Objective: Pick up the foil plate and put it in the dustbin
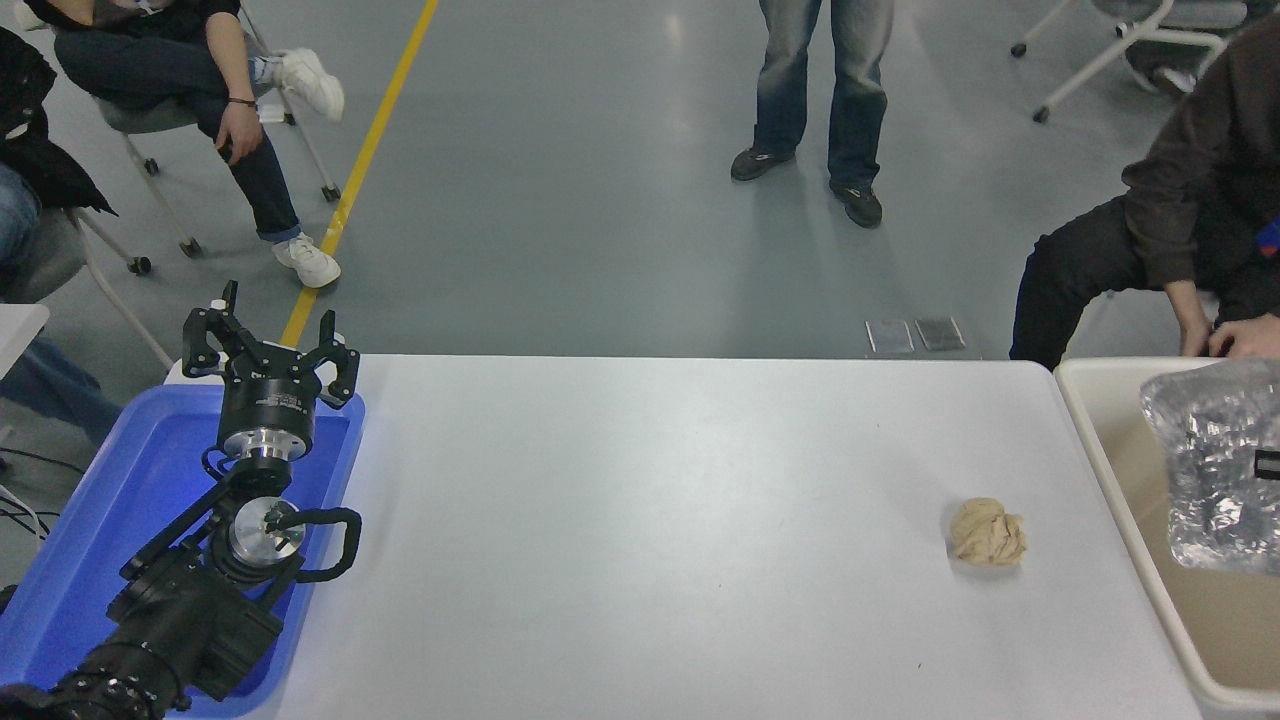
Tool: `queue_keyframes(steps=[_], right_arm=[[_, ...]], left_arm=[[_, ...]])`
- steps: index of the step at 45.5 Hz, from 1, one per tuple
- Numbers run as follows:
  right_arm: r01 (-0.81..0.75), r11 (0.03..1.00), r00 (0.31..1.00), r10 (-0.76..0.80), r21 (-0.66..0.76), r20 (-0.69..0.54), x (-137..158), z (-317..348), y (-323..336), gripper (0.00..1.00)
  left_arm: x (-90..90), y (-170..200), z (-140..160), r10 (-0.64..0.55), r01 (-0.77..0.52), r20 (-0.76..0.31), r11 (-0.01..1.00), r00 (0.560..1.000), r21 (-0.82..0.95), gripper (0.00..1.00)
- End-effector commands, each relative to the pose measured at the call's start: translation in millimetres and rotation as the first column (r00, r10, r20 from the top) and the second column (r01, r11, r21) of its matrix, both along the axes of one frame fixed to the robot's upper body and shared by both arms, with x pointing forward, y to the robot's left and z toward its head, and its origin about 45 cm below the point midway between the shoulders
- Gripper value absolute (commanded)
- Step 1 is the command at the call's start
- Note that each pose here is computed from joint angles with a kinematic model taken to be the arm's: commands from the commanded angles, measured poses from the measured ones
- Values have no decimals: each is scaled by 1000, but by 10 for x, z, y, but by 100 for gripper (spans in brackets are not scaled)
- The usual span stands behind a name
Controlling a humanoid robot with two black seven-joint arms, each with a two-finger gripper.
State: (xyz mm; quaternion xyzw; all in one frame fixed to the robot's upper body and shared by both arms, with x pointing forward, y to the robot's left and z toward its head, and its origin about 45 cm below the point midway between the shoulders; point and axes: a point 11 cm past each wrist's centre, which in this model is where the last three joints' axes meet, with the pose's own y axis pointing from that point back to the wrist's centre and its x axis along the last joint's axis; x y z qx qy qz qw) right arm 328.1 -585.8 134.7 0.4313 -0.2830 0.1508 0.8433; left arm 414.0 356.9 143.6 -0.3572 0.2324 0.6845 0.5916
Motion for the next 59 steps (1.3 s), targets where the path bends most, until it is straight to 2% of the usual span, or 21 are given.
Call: queue_keyframes(steps=[1,4,5,6,8,11,24,32,37,47,59], right_arm=[[-27,1000,1000,28,-10,10,-45,-162,62,0],[-27,1000,999,27,-8,17,-37,-158,65,2],[-27,1000,999,27,-7,18,-36,-158,66,10],[-25,1000,999,25,-5,23,-31,-156,69,30],[-17,1000,999,17,6,36,-21,-151,75,78],[-7,1000,999,6,22,48,-4,-155,98,100],[-5,999,998,3,43,58,66,-110,143,100],[-48,992,997,40,119,69,254,-73,419,100],[-67,976,998,66,208,15,285,54,605,100],[-117,886,975,188,449,-118,296,489,1405,100],[-101,829,940,260,549,-219,350,1119,2140,100]], left_arm=[[1,0,2,0,0,0,1000,1000,0,99],[1,0,2,0,0,0,1000,1000,0,99],[1,0,2,0,0,0,1000,1000,0,99],[1,0,2,0,0,0,1000,1000,0,99],[6,-1,8,-1,1,2,1000,1000,0,99],[4,2,5,0,0,1,1000,1000,1,99],[6,-2,8,-1,1,2,1000,1000,0,99],[6,-2,8,-1,1,2,1000,1000,0,99],[12,-12,11,-3,3,2,1000,1000,-1,99],[12,-13,11,-4,4,2,1000,1000,0,99],[7,-10,5,-3,3,1,1000,1000,-1,99]])
